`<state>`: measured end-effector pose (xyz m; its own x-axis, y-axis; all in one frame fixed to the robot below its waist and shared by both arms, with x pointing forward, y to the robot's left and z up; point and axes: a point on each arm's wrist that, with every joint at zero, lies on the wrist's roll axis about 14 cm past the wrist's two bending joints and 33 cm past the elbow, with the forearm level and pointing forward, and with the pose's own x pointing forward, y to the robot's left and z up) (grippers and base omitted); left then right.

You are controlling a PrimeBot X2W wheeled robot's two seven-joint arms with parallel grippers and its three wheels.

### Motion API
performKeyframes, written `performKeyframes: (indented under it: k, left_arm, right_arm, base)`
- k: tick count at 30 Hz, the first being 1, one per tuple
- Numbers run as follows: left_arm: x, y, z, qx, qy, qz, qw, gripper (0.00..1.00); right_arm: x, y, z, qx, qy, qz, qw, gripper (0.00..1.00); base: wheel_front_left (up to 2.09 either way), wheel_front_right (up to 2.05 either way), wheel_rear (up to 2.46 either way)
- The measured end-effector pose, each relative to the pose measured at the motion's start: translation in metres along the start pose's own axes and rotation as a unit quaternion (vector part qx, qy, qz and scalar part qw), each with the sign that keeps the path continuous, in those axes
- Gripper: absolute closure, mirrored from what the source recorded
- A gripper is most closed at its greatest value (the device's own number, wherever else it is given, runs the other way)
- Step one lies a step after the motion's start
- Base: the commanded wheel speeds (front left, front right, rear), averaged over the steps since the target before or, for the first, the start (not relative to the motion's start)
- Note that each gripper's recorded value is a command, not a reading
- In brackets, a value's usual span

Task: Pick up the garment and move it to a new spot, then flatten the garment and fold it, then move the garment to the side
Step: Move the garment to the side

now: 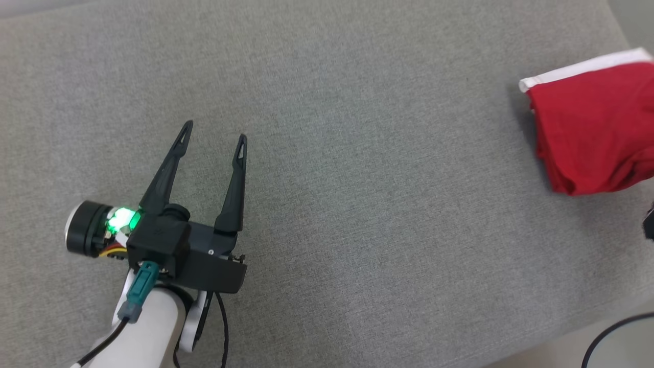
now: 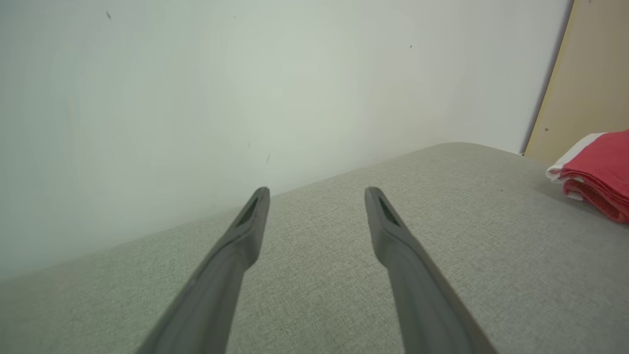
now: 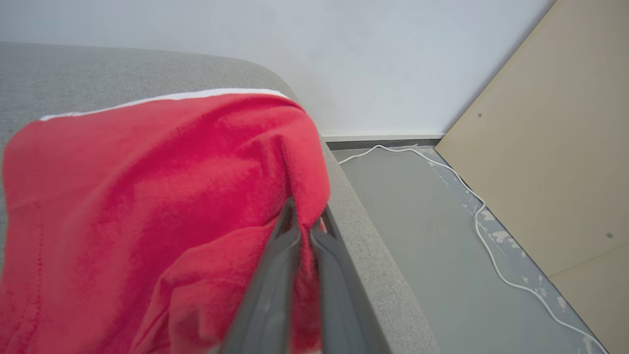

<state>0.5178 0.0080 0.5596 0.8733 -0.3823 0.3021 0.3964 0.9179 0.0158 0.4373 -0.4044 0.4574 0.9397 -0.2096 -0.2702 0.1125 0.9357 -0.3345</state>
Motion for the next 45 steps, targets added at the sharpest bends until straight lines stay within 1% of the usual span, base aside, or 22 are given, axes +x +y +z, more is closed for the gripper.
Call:
performKeyframes:
  k: [7, 8, 9, 10, 12, 17, 23, 25, 28, 29, 32, 39, 45]
  left_arm:
    - [0.007, -0.001, -0.01, 0.003, 0.004, -0.008, 1.0, 0.0]
    - [0.007, 0.0, -0.013, 0.003, 0.007, -0.009, 1.0, 0.0]
    - [0.008, 0.0, -0.015, 0.004, 0.009, -0.009, 1.0, 0.0]
    - [0.008, 0.0, -0.018, 0.004, 0.011, -0.01, 1.0, 0.0]
    - [0.009, -0.001, -0.022, 0.002, 0.014, -0.011, 1.0, 0.0]
    - [0.011, -0.003, -0.024, 0.001, 0.014, -0.015, 1.0, 0.0]
    - [0.006, -0.001, -0.015, 0.002, 0.008, -0.008, 1.0, 0.0]
    - [0.002, 0.0, -0.011, 0.0, 0.007, -0.003, 1.0, 0.0]
    - [-0.004, 0.003, -0.003, 0.0, 0.004, 0.007, 1.0, 0.0]
    - [-0.008, 0.007, 0.004, 0.002, -0.001, 0.015, 1.0, 0.0]
    - [-0.016, 0.015, 0.013, 0.005, -0.006, 0.032, 0.999, 0.0]
    - [-0.041, 0.044, 0.032, 0.017, -0.011, 0.085, 0.996, 0.0]
    - [-0.067, 0.065, 0.046, 0.03, -0.012, 0.124, 0.992, 0.0]
  right_arm:
    - [0.015, -0.012, -0.009, -0.011, 0.023, -0.016, 1.0, 1.0]
    - [0.018, -0.013, -0.007, -0.011, 0.02, -0.019, 1.0, 0.73]
    - [0.02, -0.015, -0.008, -0.009, 0.021, -0.023, 0.999, 0.07]
    - [0.022, -0.017, -0.009, -0.006, 0.024, -0.027, 0.999, 0.0]
    - [0.023, -0.02, -0.012, 0.0, 0.027, -0.036, 0.999, 0.0]
    - [0.021, -0.036, -0.004, 0.018, 0.011, -0.067, 0.998, 0.0]
    - [0.013, -0.034, 0.041, 0.064, -0.079, -0.083, 0.991, 0.0]
    - [0.007, -0.021, 0.055, 0.075, -0.108, -0.073, 0.989, 0.0]
    - [-0.005, -0.003, 0.076, 0.072, -0.149, -0.053, 0.985, 0.0]
    - [-0.013, 0.012, 0.095, 0.078, -0.183, -0.035, 0.979, 0.0]
    - [-0.025, 0.04, 0.114, 0.084, -0.218, -0.002, 0.972, 0.0]
    - [-0.051, 0.102, 0.146, 0.104, -0.273, 0.07, 0.954, 0.0]
    - [-0.07, 0.142, 0.162, 0.126, -0.284, 0.115, 0.943, 0.0]
  base:
    - [0.0, 0.0, 0.0]
    - [0.0, 0.0, 0.0]
    - [0.0, 0.0, 0.0]
    - [0.0, 0.0, 0.0]
    - [0.0, 0.0, 0.0]
    - [0.0, 0.0, 0.0]
    - [0.0, 0.0, 0.0]
    - [0.0, 0.0, 0.0]
    - [0.0, 0.0, 0.0]
    - [0.0, 0.0, 0.0]
    - [0.0, 0.0, 0.0]
    - [0.0, 0.0, 0.0]
    - [0.0, 0.0, 0.0]
